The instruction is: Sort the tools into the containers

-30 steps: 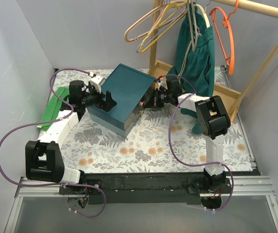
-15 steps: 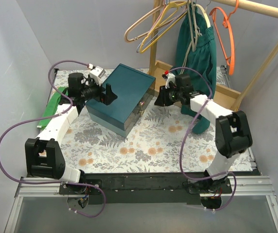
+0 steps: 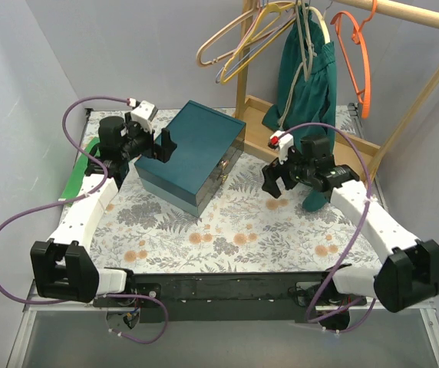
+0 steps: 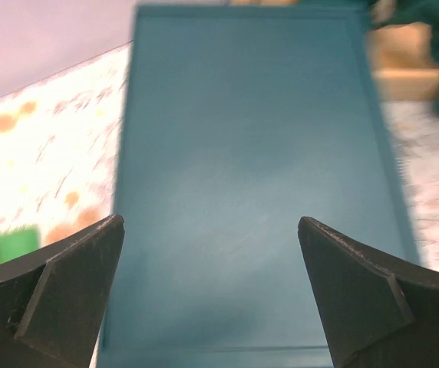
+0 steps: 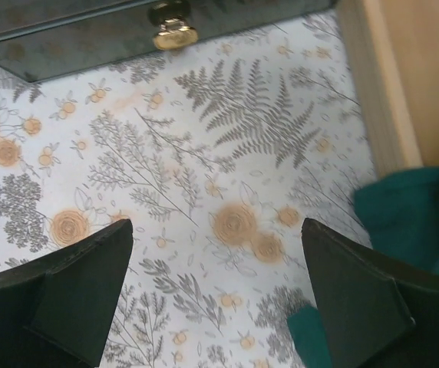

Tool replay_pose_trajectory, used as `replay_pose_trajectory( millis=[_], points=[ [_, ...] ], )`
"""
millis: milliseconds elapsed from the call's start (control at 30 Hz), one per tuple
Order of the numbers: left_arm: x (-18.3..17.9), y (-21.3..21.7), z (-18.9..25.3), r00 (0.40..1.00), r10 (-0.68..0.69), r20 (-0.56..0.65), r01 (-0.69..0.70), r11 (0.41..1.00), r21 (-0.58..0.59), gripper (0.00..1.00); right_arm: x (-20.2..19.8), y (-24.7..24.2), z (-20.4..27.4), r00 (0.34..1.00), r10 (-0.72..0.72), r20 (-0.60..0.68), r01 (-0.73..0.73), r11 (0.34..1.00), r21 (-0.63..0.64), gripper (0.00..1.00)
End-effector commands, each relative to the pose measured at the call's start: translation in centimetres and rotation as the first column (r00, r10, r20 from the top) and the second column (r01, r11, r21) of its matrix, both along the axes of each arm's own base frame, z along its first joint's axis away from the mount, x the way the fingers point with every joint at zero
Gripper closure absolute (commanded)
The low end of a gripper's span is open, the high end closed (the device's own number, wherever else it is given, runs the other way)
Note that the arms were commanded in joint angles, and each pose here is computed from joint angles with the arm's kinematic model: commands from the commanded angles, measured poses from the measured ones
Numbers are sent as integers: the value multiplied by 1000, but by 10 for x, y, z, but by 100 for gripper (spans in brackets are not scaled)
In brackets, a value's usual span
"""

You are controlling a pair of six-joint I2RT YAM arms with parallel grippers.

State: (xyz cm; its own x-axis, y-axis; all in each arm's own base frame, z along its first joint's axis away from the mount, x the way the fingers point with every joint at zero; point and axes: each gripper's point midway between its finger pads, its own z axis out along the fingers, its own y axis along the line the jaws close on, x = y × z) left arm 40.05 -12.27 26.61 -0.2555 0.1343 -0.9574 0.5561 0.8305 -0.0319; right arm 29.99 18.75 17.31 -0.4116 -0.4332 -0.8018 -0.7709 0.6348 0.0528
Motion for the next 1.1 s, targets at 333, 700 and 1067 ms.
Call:
replay_pose_trajectory(
  millis=[333,700,1067],
  points=[
    [16,129,-73,819,572,-44,-564,818,113,2,-29,-72,-3,966,-248,67,256,946,-200,1],
    [9,117,-93,856,507,-97,-493,859,138,2,-19,-74,7,961,-245,126,267,943,-198,1],
    [1,109,-100,881,461,-106,-446,884,140,2,-9,-67,7,966,-226,126,247,950,-193,2]
  ],
)
